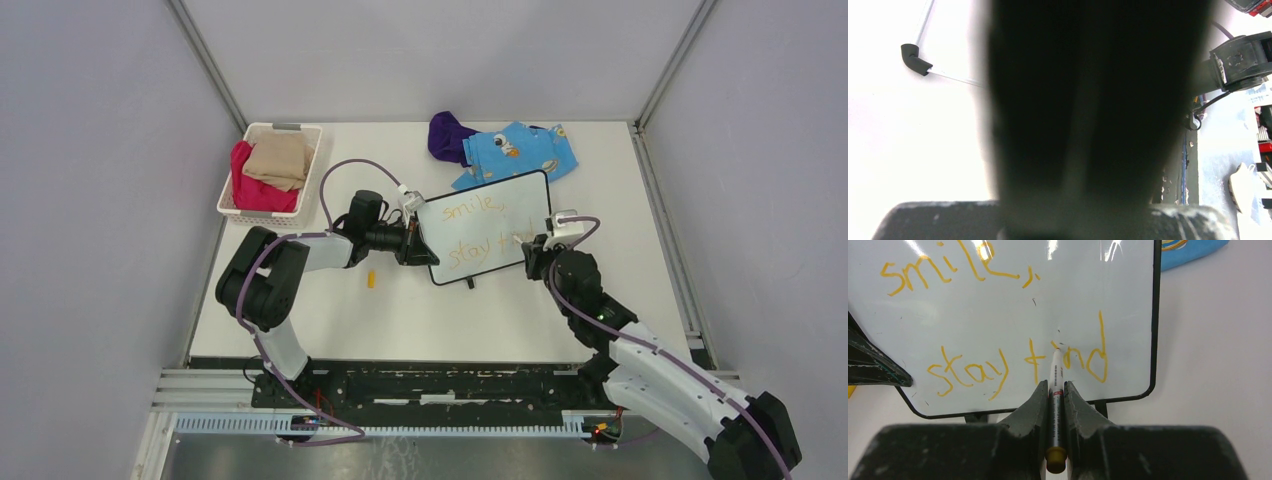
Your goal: Write a sentence on the whiteboard
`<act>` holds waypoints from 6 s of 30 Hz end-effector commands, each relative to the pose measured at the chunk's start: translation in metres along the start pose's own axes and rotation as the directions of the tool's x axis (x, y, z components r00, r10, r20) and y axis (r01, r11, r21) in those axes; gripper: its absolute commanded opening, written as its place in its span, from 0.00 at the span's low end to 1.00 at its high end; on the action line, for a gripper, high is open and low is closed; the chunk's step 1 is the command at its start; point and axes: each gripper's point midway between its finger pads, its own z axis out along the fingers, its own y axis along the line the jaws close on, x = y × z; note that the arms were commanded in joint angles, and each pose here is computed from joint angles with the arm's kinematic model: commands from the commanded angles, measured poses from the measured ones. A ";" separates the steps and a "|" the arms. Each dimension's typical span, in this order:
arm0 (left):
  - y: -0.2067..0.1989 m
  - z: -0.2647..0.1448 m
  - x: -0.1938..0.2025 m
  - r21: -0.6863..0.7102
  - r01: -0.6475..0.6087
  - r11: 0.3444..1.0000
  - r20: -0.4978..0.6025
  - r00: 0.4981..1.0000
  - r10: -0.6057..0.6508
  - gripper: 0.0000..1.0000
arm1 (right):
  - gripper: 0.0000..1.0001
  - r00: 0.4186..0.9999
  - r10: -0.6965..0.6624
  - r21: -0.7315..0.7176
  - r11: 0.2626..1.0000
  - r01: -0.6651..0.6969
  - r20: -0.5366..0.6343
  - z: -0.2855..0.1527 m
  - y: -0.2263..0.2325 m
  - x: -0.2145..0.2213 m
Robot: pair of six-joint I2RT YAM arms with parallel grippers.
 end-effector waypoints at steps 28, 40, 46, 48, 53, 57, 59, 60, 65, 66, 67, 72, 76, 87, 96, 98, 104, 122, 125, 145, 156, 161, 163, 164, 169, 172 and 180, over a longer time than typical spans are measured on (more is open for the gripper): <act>0.025 0.003 0.049 -0.135 0.060 0.989 -0.136 0.988 -0.078 0.02 | 0.00 0.976 0.119 0.198 0.968 -0.156 0.184 -0.042 -0.060 0.013; 0.027 0.002 0.051 -0.143 0.059 0.988 -0.144 0.986 -0.080 0.02 | 0.00 0.967 0.105 0.129 0.982 -0.137 0.231 -0.046 -0.047 -0.018; 0.028 0.002 0.052 -0.148 0.059 0.987 -0.145 0.986 -0.080 0.02 | 0.00 0.975 0.085 0.114 0.987 -0.110 0.208 -0.045 -0.042 -0.021; 0.028 0.002 0.052 -0.149 0.059 0.987 -0.145 0.986 -0.081 0.02 | 0.00 0.976 0.100 0.101 0.988 -0.121 0.192 -0.043 -0.039 -0.018; 0.028 0.002 0.051 -0.153 0.055 0.987 -0.143 0.987 -0.077 0.02 | 0.00 0.970 0.147 0.057 0.985 -0.160 0.196 -0.039 -0.029 -0.024; 0.028 0.002 0.050 -0.156 0.050 0.987 -0.142 0.987 -0.073 0.02 | 0.00 0.969 0.155 0.054 0.984 -0.169 0.192 -0.037 -0.026 -0.026; 0.029 0.001 0.049 -0.160 0.049 0.986 -0.140 0.987 -0.072 0.02 | 0.00 0.968 0.164 0.055 0.983 -0.177 0.187 -0.036 -0.026 -0.028; 0.029 0.001 0.049 -0.161 0.048 0.986 -0.140 0.988 -0.071 0.02 | 0.00 0.969 0.165 0.056 0.982 -0.178 0.181 -0.036 -0.025 -0.027; 0.029 0.001 0.049 -0.161 0.049 0.986 -0.141 0.987 -0.072 0.02 | 0.00 0.973 0.170 0.066 0.981 -0.182 0.154 -0.032 -0.024 -0.029; 0.029 0.001 0.050 -0.162 0.050 0.986 -0.142 0.987 -0.073 0.02 | 0.00 0.974 0.173 0.070 0.980 -0.184 0.149 -0.031 -0.024 -0.028; 0.029 0.001 0.050 -0.162 0.050 0.985 -0.141 0.987 -0.073 0.02 | 0.00 0.973 0.177 0.075 0.979 -0.189 0.148 -0.031 -0.025 -0.028; 0.030 0.001 0.049 -0.167 0.047 0.985 -0.139 0.988 -0.071 0.02 | 0.00 0.971 0.198 0.094 0.973 -0.212 0.135 -0.029 -0.032 -0.022; 0.030 0.001 0.050 -0.167 0.051 0.985 -0.140 0.987 -0.075 0.02 | 0.00 0.965 0.220 0.105 0.966 -0.236 0.145 -0.032 -0.039 -0.017; 0.032 0.001 0.049 -0.173 0.051 0.984 -0.139 0.987 -0.075 0.02 | 0.00 0.959 0.260 0.102 0.957 -0.272 0.112 -0.031 -0.043 0.007; 0.032 0.001 0.050 -0.175 0.052 0.983 -0.141 0.987 -0.077 0.02 | 0.00 0.956 0.264 0.144 0.949 -0.282 0.129 -0.029 -0.053 0.010; 0.032 0.001 0.050 -0.175 0.053 0.983 -0.142 0.987 -0.079 0.02 | 0.00 0.955 0.265 0.154 0.946 -0.284 0.134 -0.028 -0.055 0.010; 0.032 0.002 0.051 -0.175 0.055 0.983 -0.143 0.986 -0.080 0.02 | 0.00 0.954 0.265 0.160 0.945 -0.286 0.140 -0.026 -0.057 0.010; 0.034 0.002 0.052 -0.178 0.060 0.982 -0.146 0.985 -0.087 0.02 | 0.00 0.951 0.265 0.168 0.942 -0.291 0.158 -0.018 -0.060 0.002; 0.033 0.002 0.053 -0.178 0.061 0.982 -0.147 0.985 -0.087 0.02 | 0.00 0.952 0.263 0.172 0.942 -0.288 0.156 -0.018 -0.061 0.002; 0.034 0.002 0.054 -0.179 0.065 0.982 -0.149 0.985 -0.092 0.02 | 0.00 0.959 0.256 0.176 0.945 -0.274 0.118 -0.013 -0.063 0.017; 0.034 0.003 0.054 -0.181 0.066 0.981 -0.150 0.984 -0.094 0.02 | 0.00 0.967 0.240 0.199 0.947 -0.254 0.089 -0.015 -0.068 0.029; 0.034 0.003 0.054 -0.181 0.066 0.981 -0.150 0.984 -0.094 0.02 | 0.00 0.968 0.239 0.204 0.946 -0.250 0.081 -0.015 -0.069 0.032; 0.034 0.003 0.054 -0.182 0.067 0.981 -0.150 0.984 -0.095 0.02 | 0.00 0.968 0.238 0.206 0.946 -0.250 0.080 -0.016 -0.070 0.032; 0.034 0.003 0.054 -0.181 0.067 0.981 -0.150 0.984 -0.095 0.02 | 0.00 0.968 0.238 0.207 0.946 -0.250 0.080 -0.016 -0.070 0.032; 0.035 0.003 0.053 -0.185 0.069 0.980 -0.148 0.984 -0.097 0.02 | 0.00 0.967 0.239 0.200 0.947 -0.253 0.088 -0.018 -0.068 0.025; 0.036 0.002 0.052 -0.192 0.069 0.979 -0.147 0.984 -0.098 0.02 | 0.00 0.961 0.250 0.183 0.946 -0.268 0.116 -0.021 -0.065 0.009; 0.037 0.001 0.049 -0.209 0.067 0.976 -0.144 0.985 -0.099 0.02 | 0.00 0.942 0.268 0.098 0.951 -0.292 0.201 -0.034 -0.051 -0.046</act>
